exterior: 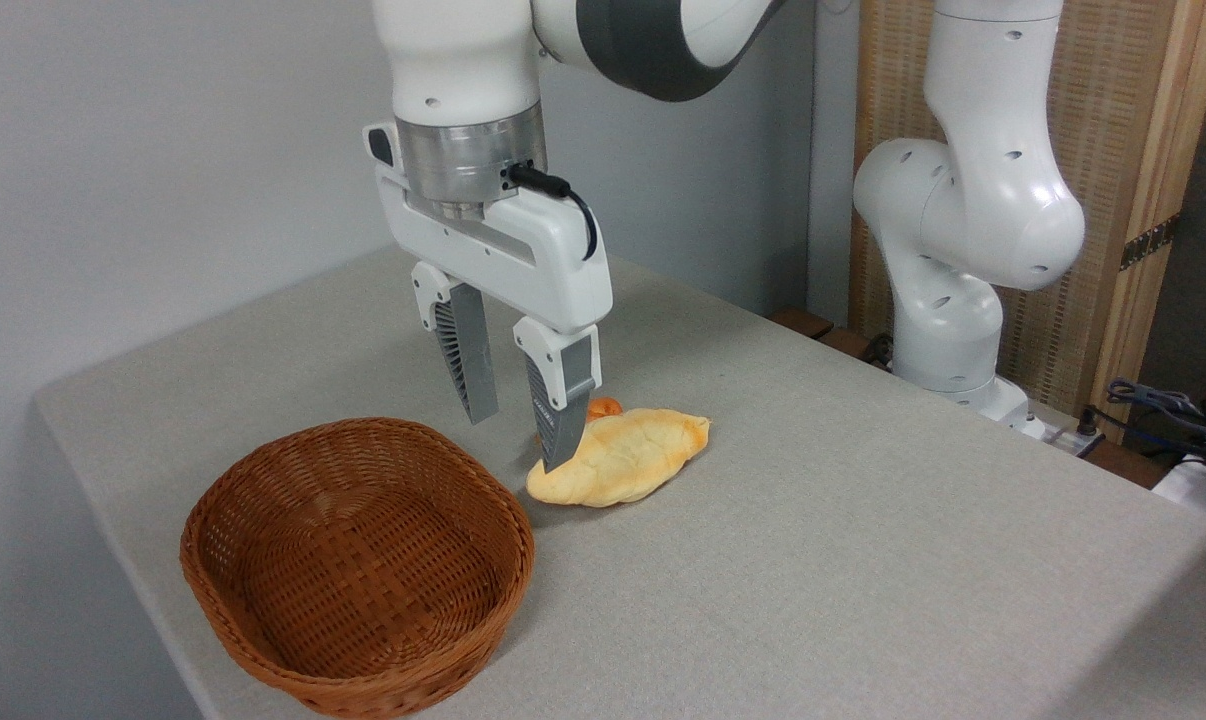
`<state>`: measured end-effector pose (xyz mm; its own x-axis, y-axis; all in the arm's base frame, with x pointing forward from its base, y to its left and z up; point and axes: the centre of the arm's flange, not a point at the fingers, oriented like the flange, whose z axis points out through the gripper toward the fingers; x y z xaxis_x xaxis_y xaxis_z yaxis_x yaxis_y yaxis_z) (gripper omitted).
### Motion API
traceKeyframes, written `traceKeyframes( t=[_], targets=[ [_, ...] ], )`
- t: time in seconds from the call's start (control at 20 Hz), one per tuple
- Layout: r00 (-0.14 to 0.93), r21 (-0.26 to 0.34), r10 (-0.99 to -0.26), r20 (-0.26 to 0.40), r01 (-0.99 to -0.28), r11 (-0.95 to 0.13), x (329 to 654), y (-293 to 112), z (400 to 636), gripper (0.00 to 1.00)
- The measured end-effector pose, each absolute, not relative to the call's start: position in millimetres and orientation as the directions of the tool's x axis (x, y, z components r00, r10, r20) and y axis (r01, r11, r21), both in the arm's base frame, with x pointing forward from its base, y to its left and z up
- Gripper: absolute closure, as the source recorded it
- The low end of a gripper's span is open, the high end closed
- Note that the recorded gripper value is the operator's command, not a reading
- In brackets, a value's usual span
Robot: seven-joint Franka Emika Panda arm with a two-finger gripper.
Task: Put bread into the basket
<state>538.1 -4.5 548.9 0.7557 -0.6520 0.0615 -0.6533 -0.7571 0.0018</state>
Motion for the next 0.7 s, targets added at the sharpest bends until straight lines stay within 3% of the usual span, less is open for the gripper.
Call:
traceKeyframes(
  t=[0.3, 0.7],
  targets=[
    [0.752, 0.027, -0.658, 0.034, -0.659, -0.751, 532, -6, 544, 0.0],
    [0.632, 0.113, -0.774, -0.051, -0.766, -0.633, 510, -46, 489, 0.0]
  ],
)
